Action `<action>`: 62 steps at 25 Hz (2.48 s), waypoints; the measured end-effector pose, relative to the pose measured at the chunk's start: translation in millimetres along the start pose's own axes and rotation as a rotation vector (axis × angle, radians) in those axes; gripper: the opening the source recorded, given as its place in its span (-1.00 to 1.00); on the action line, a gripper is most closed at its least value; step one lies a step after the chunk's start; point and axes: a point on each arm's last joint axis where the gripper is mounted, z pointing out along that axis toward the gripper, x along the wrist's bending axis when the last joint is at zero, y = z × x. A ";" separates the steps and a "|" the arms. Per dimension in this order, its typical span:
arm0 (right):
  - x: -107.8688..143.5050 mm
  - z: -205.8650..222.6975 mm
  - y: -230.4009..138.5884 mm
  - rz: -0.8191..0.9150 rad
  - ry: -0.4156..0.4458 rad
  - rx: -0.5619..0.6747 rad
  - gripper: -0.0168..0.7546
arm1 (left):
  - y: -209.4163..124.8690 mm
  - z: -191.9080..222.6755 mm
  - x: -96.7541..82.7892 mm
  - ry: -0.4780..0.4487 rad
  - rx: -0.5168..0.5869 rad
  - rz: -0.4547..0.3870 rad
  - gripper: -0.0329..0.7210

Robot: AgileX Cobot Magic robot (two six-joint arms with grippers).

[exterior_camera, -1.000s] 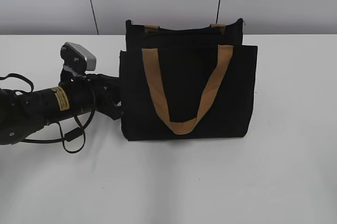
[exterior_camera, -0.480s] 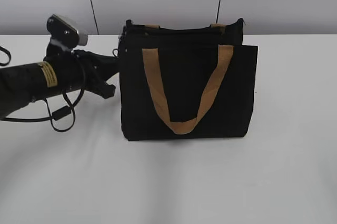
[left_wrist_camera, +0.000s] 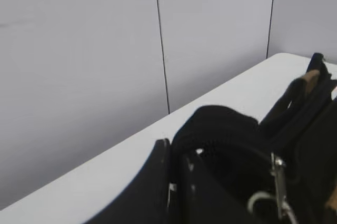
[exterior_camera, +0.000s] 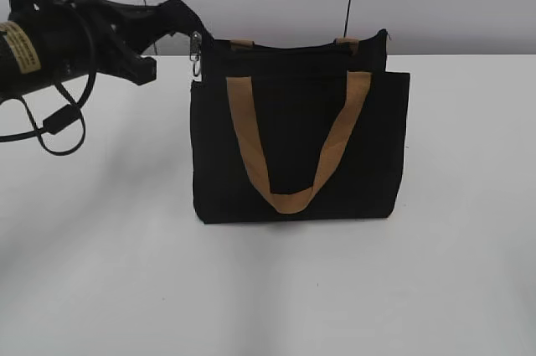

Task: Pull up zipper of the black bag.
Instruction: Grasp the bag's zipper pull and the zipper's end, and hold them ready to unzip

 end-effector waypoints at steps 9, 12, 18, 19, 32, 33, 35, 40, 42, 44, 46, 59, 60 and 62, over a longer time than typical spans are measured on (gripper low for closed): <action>2.0 -0.3 1.0 0.004 0.022 -0.010 0.00 | 16.8 -8.5 1.0 0.010 -0.045 -0.041 -0.92; 5.8 0.9 9.5 -0.031 0.066 -0.030 0.00 | 21.3 -10.4 0.7 0.007 -0.063 -0.047 -0.92; 14.4 40.7 46.9 -0.175 0.225 0.021 0.00 | 22.5 -10.8 -1.4 -0.015 -0.068 -0.057 -0.92; 16.0 47.5 53.4 -0.190 0.256 0.030 0.00 | 22.6 -10.8 -1.6 -0.017 -0.069 -0.068 -0.92; 62.8 166.4 129.7 -0.392 0.619 0.132 0.00 | 24.7 -10.9 -2.9 -0.030 -0.090 -0.082 -0.92; 69.3 173.4 134.8 -0.403 0.639 0.127 0.00 | 24.7 -10.9 -3.0 -0.031 -0.091 -0.082 -0.92; 82.4 191.7 140.5 -0.429 0.683 0.144 0.00 | 24.8 -10.9 -3.0 -0.031 -0.092 -0.082 -0.92; 115.8 229.9 153.7 -0.475 0.765 0.172 0.00 | 24.8 -10.9 -3.0 -0.031 -0.092 -0.083 -0.92; 128.0 244.7 156.0 -0.496 0.788 0.183 0.00 | 24.8 -10.9 -3.0 -0.031 -0.092 -0.083 -0.92; 139.8 255.9 160.0 -0.510 0.808 0.183 0.00 | 24.9 -10.9 -3.0 -0.032 -0.093 -0.083 -0.92; 150.4 267.0 161.3 -0.520 0.824 0.190 0.00 | 25.1 -10.9 -3.1 -0.032 -0.095 -0.083 -0.92; 172.4 308.5 162.7 -0.528 0.788 0.173 0.00 | 27.9 -11.4 -4.3 -0.048 -0.127 -0.105 -0.92; 172.0 309.3 163.6 -0.526 0.777 0.164 0.00 | 28.0 -11.4 -4.3 -0.048 -0.128 -0.106 -0.92; 171.3 310.5 165.4 -0.524 0.758 0.150 0.00 | 28.1 -11.4 -4.3 -0.049 -0.129 -0.106 -0.92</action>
